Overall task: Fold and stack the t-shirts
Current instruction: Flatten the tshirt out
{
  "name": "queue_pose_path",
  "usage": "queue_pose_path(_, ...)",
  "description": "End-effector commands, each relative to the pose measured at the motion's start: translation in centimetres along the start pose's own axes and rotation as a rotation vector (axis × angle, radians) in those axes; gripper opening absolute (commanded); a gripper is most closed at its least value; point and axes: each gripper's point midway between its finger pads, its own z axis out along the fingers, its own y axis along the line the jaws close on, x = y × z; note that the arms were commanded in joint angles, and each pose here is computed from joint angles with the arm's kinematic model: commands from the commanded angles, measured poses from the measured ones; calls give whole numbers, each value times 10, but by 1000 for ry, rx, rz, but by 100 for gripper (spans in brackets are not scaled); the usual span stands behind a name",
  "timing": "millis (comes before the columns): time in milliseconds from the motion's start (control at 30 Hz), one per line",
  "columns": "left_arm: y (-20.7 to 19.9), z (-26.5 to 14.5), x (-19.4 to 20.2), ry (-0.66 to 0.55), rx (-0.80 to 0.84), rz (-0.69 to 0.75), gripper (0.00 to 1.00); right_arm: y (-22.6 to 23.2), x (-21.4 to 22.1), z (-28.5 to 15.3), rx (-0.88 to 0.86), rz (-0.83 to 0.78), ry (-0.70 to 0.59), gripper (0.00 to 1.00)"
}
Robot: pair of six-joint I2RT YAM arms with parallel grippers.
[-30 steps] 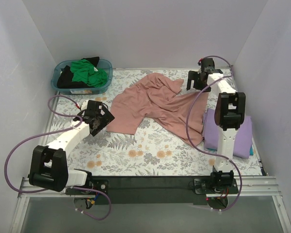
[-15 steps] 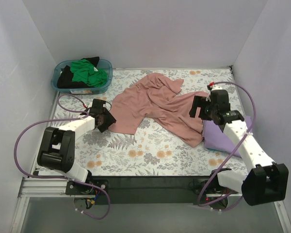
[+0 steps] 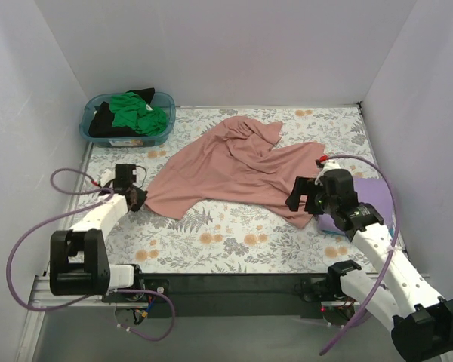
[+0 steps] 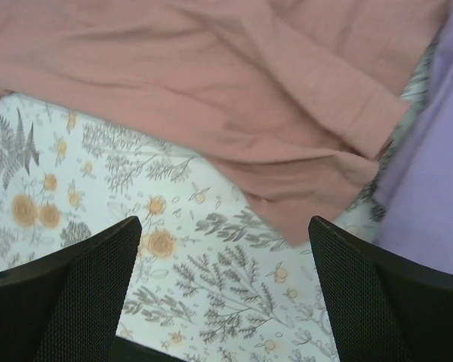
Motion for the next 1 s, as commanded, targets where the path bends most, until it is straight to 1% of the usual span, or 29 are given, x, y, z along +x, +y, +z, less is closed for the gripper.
queue_pose_path(0, 50, -11, -28, -124, -141, -106, 0, 15, 27, 2, -36, -2, 62, 98)
queue_pose_path(33, 52, -13, -30, -143, -149, -136, 0, 23, 41, 4, -57, -3, 103, 98)
queue_pose_path(100, 48, -18, -30, -130, -117, -154, 0, 21, 51, 9, -14, -9, 120, 98)
queue_pose_path(133, 49, -20, -33, -138, -118, -174, 0, 25, 61, 12, -6, -5, 152, 98)
queue_pose_path(267, 73, -24, -48, -225, -226, -222, 0, 23, 84, 20, 33, -32, 219, 97)
queue_pose_path(300, 75, -23, -49, -227, -234, -227, 0, 23, 87, 20, 36, -33, 229, 97)
queue_pose_path(400, 69, -20, -49, -201, -208, -222, 0, 16, 90, 18, 77, 6, 222, 97)
queue_pose_path(467, 62, -19, -49, -191, -176, -215, 0, 6, 85, 17, 128, 57, 167, 98)
queue_pose_path(533, 57, -19, -45, -166, -144, -201, 0, 7, 85, 17, 130, 105, 151, 98)
queue_pose_path(667, 42, -23, -42, -143, -54, -188, 0, 6, 87, 21, 152, 133, 162, 99)
queue_pose_path(867, 37, -24, -39, -135, -8, -181, 0, -4, 86, 34, 243, 221, 156, 98)
queue_pose_path(933, 37, -23, -38, -129, -7, -171, 0, -4, 87, 40, 250, 249, 154, 96)
queue_pose_path(967, 36, -22, -37, -124, -7, -167, 0, 0, 82, 44, 227, 263, 137, 95)
